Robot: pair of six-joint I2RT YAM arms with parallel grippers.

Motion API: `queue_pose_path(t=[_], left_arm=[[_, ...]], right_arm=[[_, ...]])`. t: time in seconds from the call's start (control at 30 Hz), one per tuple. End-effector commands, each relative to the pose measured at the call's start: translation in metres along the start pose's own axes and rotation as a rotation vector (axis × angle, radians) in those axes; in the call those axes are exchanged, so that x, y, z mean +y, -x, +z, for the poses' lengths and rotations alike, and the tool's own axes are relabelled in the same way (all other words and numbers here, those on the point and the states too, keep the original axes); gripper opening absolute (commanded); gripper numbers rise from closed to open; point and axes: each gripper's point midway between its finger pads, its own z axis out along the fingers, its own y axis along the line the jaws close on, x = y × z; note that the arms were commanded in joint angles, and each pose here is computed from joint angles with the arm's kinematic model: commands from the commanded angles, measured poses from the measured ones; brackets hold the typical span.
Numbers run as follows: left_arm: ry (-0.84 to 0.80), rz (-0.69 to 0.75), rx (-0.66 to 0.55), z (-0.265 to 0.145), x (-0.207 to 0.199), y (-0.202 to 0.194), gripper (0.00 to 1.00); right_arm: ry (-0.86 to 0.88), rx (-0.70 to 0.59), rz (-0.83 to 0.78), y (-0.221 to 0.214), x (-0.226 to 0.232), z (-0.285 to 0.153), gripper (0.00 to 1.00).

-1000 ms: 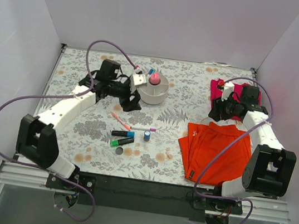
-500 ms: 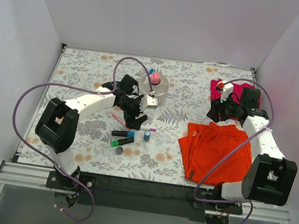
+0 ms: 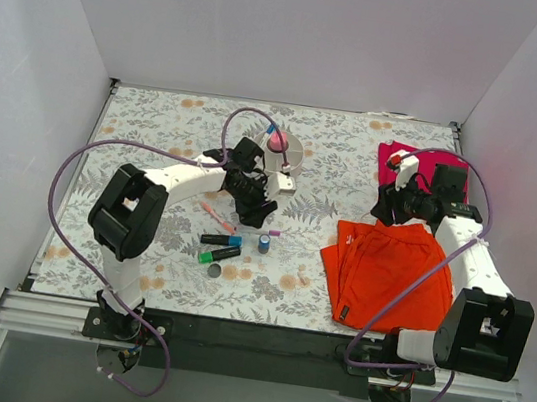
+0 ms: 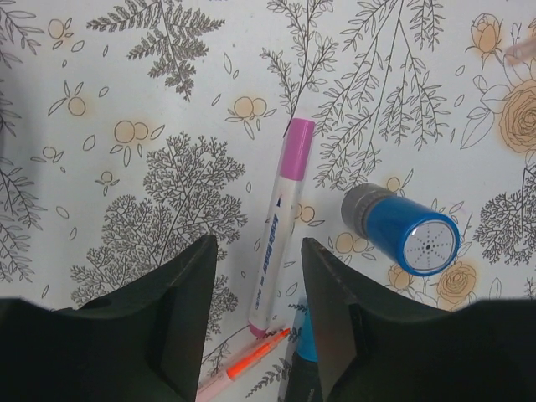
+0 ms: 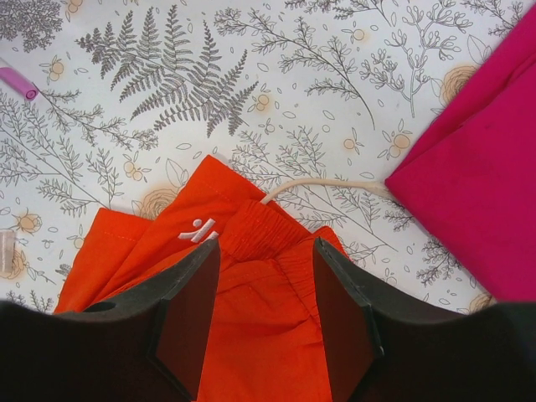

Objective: Sort the stationery into containers
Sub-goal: Pick up the pen from the center of the board.

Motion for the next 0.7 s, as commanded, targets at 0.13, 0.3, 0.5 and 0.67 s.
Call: queue_pose_path(t=[0.13, 0.3, 0.5, 0.67], left_arm=[[-0.011, 0.043, -0.044, 0.012, -0.008, 0.024, 0.43], [-0.011, 0.064, -0.024, 0.023, -0.011, 0.022, 0.43], [0.002, 0.067, -0.015, 0.034, -0.013, 0.018, 0.4], [0.04, 0.079, -0.007, 0.047, -0.007, 0.015, 0.35]], right_arm=[[-0.013, -0.039, -0.023, 0.007, 0.004, -0.006, 0.57], [-0.008, -0.041, -0.018, 0.004, 0.006, -0.005, 0.56], [-0.003, -0.035, -0.008, 0.0, 0.007, -0.004, 0.56], [-0.002, -0.03, -0.006, -0.002, 0.007, -0.002, 0.56]])
